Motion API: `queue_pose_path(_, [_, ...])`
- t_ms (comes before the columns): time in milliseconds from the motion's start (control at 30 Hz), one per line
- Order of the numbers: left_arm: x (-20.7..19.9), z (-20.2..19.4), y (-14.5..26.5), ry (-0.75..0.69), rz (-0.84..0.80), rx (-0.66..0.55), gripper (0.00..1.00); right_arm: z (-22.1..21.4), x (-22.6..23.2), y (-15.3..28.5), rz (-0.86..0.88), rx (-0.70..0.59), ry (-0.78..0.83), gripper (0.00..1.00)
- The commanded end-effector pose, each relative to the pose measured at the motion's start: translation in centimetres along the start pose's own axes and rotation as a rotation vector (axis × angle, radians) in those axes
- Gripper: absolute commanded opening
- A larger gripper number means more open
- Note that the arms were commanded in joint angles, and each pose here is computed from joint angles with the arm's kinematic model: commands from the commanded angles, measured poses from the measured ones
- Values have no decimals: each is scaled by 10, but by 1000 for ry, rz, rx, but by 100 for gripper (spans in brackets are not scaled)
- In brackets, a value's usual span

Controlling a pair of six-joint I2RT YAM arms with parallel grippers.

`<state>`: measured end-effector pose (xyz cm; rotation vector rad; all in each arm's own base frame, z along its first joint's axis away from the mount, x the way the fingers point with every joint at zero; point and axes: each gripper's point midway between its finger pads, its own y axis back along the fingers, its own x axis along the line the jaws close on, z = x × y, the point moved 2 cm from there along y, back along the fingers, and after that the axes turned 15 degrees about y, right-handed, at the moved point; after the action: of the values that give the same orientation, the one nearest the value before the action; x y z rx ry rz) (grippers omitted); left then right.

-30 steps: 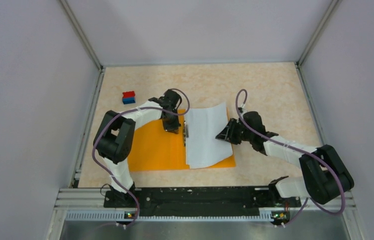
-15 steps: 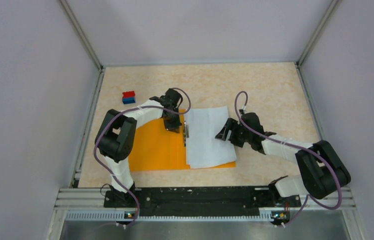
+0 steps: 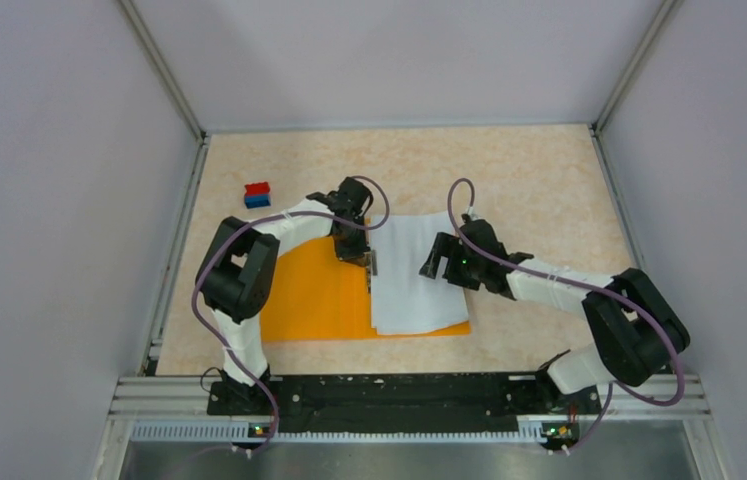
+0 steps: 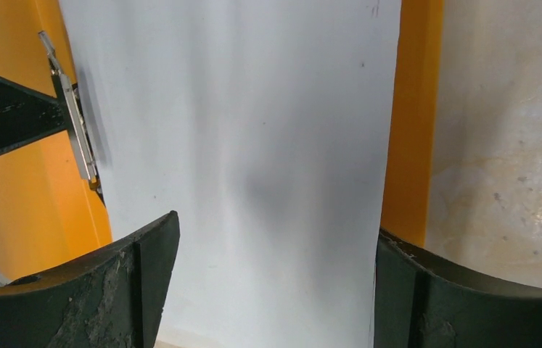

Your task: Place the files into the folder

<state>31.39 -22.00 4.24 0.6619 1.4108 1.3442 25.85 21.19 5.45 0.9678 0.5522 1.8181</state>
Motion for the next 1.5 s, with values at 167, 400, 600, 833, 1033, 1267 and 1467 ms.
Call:
queue_pose_path(167, [-6, 8, 2, -23, 3, -15, 0, 10, -13, 5, -136, -14, 52, 90])
queue_pose_path(400, [-5, 10, 0, -27, 10, -15, 0, 11, -22, 10, -148, -16, 22, 93])
queue_pose_path(600, [-7, 9, 1, -26, 4, -9, 0, 7, -24, 10, -149, 1, 13, 92])
queue_pose_path(833, [-11, 6, 0, -18, -13, -1, 0, -4, -15, 9, -125, 35, 29, 93])
queue_pose_path(1033, [-13, 7, 3, -19, -13, -12, 0, -6, -38, 17, -263, 36, 42, 93])
queue_pose_path(1267, [-13, 13, 16, -37, -6, -42, 12, 3, -41, 23, -261, 21, 35, 94])
queue_pose_path(1467, [-9, 2, 36, -57, -30, -58, 31, -9, -33, 33, -190, 38, 17, 94])
